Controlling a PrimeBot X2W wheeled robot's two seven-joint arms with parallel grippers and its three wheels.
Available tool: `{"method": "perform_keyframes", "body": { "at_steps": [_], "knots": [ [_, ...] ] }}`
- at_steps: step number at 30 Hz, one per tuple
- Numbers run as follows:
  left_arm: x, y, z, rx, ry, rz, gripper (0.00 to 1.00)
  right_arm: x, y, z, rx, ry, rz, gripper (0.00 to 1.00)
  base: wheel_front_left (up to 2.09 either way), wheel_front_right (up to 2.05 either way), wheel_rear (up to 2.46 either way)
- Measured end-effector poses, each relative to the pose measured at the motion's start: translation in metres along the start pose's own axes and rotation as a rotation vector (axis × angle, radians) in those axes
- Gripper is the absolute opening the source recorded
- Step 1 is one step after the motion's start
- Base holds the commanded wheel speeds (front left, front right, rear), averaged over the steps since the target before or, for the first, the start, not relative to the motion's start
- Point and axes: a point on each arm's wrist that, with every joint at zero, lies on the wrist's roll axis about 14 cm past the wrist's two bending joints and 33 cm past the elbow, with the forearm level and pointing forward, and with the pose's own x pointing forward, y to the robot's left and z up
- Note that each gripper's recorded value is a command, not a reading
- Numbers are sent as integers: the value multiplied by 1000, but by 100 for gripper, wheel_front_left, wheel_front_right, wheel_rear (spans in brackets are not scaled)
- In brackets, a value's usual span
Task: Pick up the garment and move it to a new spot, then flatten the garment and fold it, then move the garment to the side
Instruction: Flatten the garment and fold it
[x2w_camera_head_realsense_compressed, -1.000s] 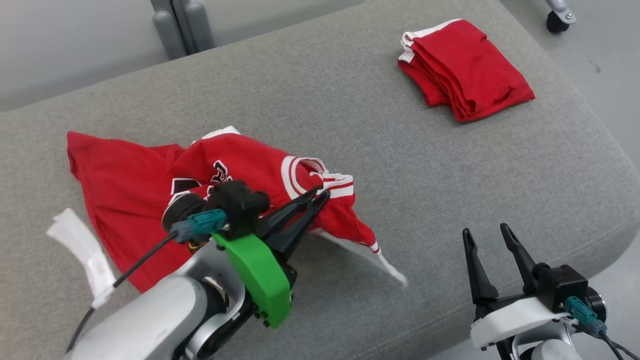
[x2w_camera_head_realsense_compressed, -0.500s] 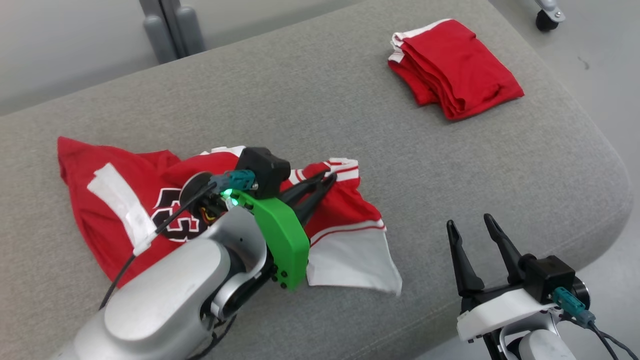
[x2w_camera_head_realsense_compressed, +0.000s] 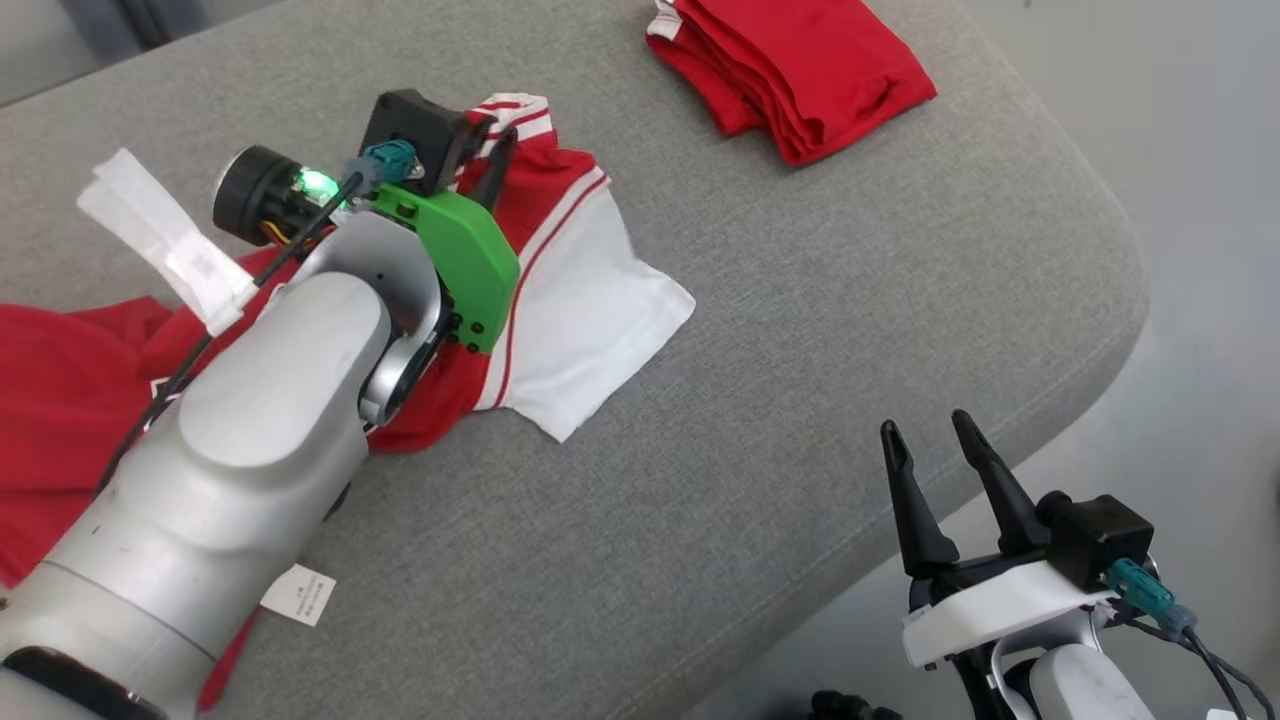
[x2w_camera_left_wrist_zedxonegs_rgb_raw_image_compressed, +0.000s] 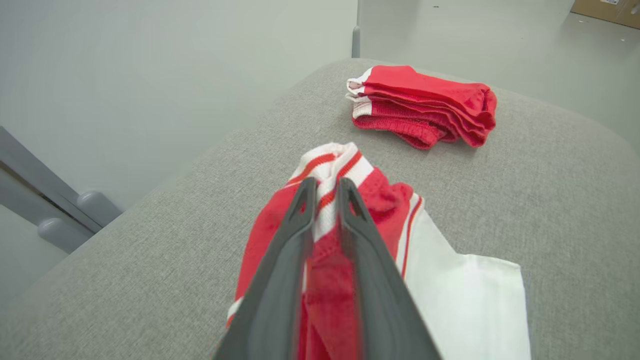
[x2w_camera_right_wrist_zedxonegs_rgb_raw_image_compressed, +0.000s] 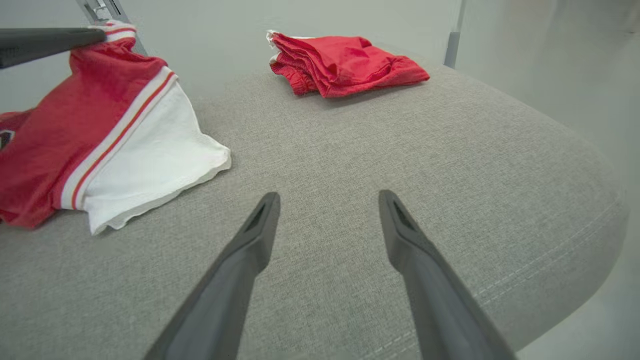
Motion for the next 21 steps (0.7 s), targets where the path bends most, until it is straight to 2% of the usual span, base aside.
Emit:
{"method": "perform_keyframes", "body": {
  "at_steps": [5,12,15,21],
  "knots": [
    [15,10,-3,-40,-86,35,100,-1,-9,-8,-16,32,-31,100,0,0,0],
    [3,11,20,-127,-264,71,100,8,-11,-4,-69,20,-23,100,0,0,0],
    [-16,20,15,-199,-288,138,100,14,-9,1,-97,3,-8,100,0,0,0],
    [-74,44,19,-240,-356,307,100,23,2,13,-138,-44,39,100,0,0,0]
  ]
}}
